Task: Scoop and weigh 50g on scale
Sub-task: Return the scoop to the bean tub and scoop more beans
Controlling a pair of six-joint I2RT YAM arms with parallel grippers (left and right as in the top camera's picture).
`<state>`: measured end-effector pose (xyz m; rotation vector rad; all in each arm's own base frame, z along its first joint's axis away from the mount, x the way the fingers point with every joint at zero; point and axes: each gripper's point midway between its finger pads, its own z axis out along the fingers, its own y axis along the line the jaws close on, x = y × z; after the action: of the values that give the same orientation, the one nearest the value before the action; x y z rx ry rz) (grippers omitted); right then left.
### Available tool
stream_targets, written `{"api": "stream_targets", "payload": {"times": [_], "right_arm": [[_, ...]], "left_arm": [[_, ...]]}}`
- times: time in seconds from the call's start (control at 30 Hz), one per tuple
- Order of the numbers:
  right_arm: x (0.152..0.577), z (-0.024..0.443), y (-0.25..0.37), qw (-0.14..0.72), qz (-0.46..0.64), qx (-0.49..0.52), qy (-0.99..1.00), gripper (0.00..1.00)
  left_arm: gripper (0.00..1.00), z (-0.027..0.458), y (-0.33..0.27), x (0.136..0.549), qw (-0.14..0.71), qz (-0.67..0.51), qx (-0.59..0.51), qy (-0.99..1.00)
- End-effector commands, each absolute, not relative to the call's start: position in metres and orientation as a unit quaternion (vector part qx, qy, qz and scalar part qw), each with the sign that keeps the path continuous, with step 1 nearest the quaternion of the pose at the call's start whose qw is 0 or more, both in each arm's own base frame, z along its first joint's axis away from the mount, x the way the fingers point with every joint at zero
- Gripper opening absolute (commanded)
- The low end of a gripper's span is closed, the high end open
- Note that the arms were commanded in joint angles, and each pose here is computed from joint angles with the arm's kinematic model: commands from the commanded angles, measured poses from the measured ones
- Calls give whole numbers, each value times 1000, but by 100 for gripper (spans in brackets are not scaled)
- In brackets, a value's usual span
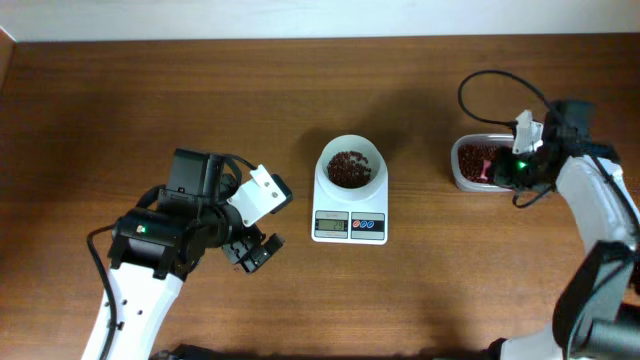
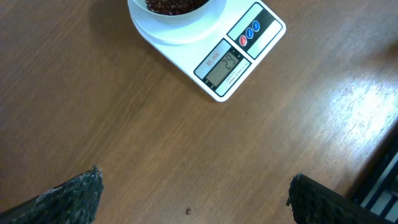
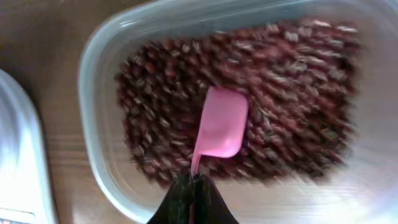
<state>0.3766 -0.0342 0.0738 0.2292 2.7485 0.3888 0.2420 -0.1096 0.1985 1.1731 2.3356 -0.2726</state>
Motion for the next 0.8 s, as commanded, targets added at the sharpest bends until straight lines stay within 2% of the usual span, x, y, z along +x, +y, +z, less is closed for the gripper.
{"api": "stream_targets", "payload": {"times": [0.0,0.1,0.2,0.3,0.4,0.77], "right_arm": [[382,63,-11,162,222,96,957,4],[381,66,-24,167,241,124,948,4],[380,82,-40,189,311,152,919,4],[366,83,-64,184,323,189,909,4],[360,99,-69,208,379,177,884,4],[352,119,-90,247,430,197,846,4]], "left_arm": [[99,209,-111,244,272,-101,438,851],[99,209,-111,244,271,-101,438,851],[99,209,-111,244,271,-101,438,851],[99,209,-111,244,271,-101,438,851],[99,209,-111,244,271,-101,438,851],[99,209,-111,244,271,-101,438,851]]}}
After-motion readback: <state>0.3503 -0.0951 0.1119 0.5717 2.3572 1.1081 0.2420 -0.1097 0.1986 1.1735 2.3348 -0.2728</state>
